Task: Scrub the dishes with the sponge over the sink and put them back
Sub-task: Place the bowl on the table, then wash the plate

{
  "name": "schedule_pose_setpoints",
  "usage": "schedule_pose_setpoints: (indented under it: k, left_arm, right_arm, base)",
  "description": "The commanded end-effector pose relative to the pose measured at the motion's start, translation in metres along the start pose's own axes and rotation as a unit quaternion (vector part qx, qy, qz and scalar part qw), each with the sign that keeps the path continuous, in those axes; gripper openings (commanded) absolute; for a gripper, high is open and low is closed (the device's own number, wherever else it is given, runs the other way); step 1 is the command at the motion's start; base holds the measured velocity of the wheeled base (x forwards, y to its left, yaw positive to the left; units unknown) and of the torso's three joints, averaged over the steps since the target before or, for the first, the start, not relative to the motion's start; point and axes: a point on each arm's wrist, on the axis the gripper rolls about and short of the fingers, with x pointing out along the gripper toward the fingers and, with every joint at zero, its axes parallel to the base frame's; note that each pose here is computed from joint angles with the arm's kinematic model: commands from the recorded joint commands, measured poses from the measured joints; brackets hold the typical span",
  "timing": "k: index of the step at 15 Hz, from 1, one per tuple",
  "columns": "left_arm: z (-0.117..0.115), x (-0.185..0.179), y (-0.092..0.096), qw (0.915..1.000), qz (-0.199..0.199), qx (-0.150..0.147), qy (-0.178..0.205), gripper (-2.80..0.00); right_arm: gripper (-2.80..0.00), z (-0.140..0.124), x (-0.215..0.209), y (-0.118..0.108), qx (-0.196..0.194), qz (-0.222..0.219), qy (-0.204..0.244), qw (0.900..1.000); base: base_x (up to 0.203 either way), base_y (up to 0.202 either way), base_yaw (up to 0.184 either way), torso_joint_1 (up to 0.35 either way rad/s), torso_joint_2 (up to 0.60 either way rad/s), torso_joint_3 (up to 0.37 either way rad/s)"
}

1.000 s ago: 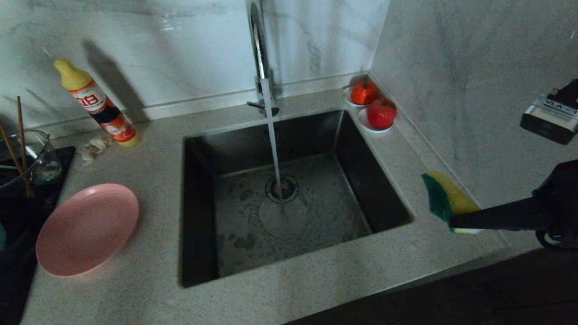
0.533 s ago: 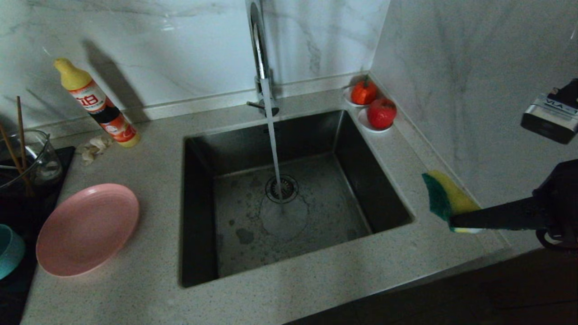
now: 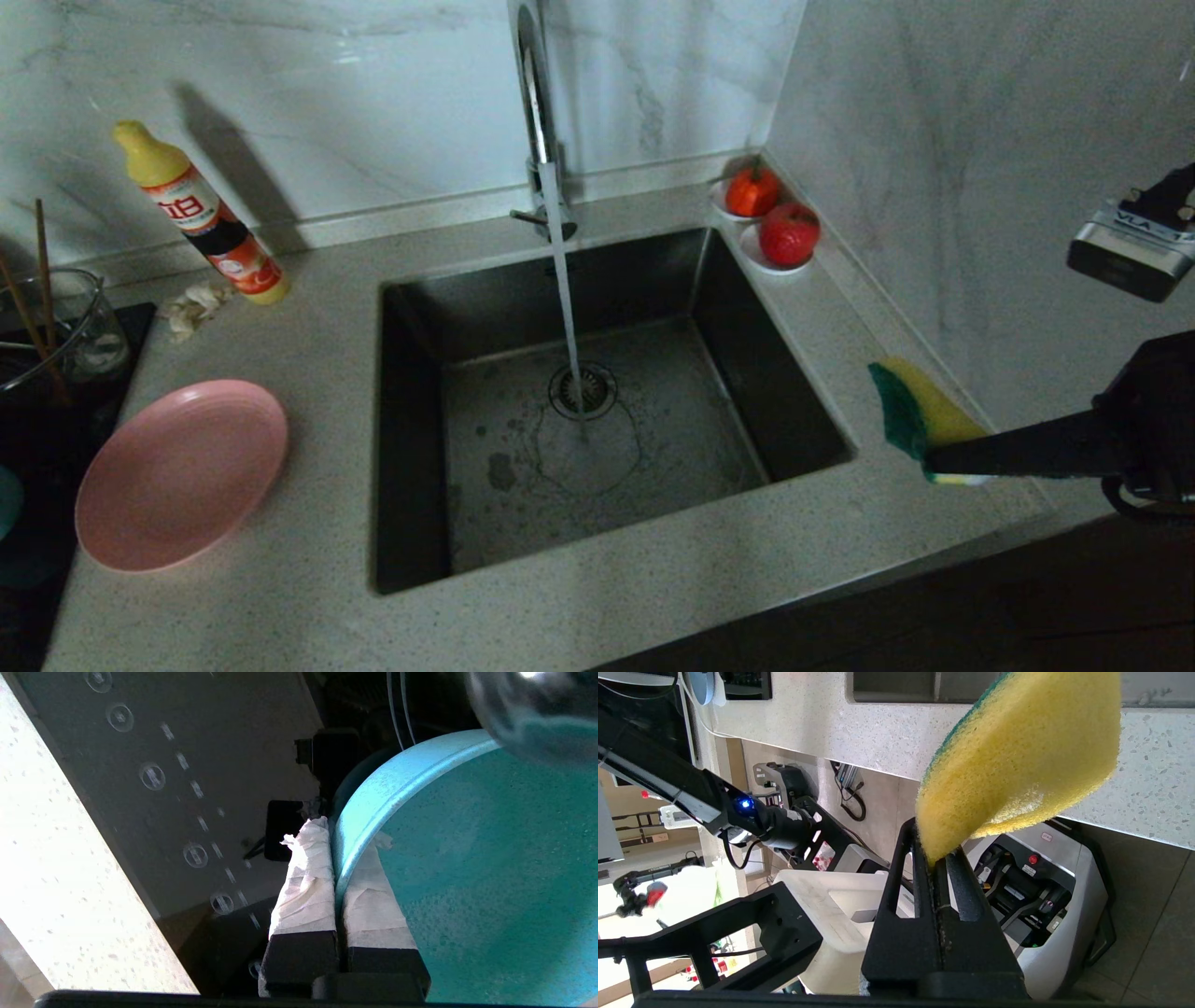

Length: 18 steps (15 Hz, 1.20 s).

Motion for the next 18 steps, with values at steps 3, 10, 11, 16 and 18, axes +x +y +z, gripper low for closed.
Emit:
schedule_pose_setpoints:
  k: [3,10,11,16,18]
  left_arm:
    - [0.000,0.008,0.003,1.0000,0.005,-0.002,0.007,0.00]
    - [0.006,-0.045,-0.007,0.9980,-0.058,0.001,-0.025,0.00]
    - [0.006,-0.061,-0.009,0.9968,-0.073,0.003,-0.032,0.00]
    - [-0.013,-0.164,-0.020,0.9845,-0.173,0.027,0.005,0.00]
    - [-0.033,-0.183,-0.032,0.9755,-0.204,0.067,0.047,0.00]
  right_arm:
    - [-2.80,0.000,0.001,0.000,0.002,0.001,0.003,1.000]
    - [-2.80,-0.001,-0.001,0.001,0.001,0.002,0.001,1.000]
    - [-2.80,-0.002,-0.001,0.001,0.001,0.002,0.001,1.000]
    - [-2.80,-0.002,-0.002,0.001,0.000,0.003,0.001,1.000]
    - [-2.80,-0.002,-0.002,0.001,0.000,0.003,0.000,1.000]
  base:
    - [0.000,0.000,0.000,0.000,0.00,0.000]
    - [0.000,0.000,0.000,0.000,0.00,0.000]
    - [0.000,0.000,0.000,0.000,0.00,0.000]
    - [0.000,0.000,0.000,0.000,0.00,0.000]
    - [0.000,0.000,0.000,0.000,0.00,0.000]
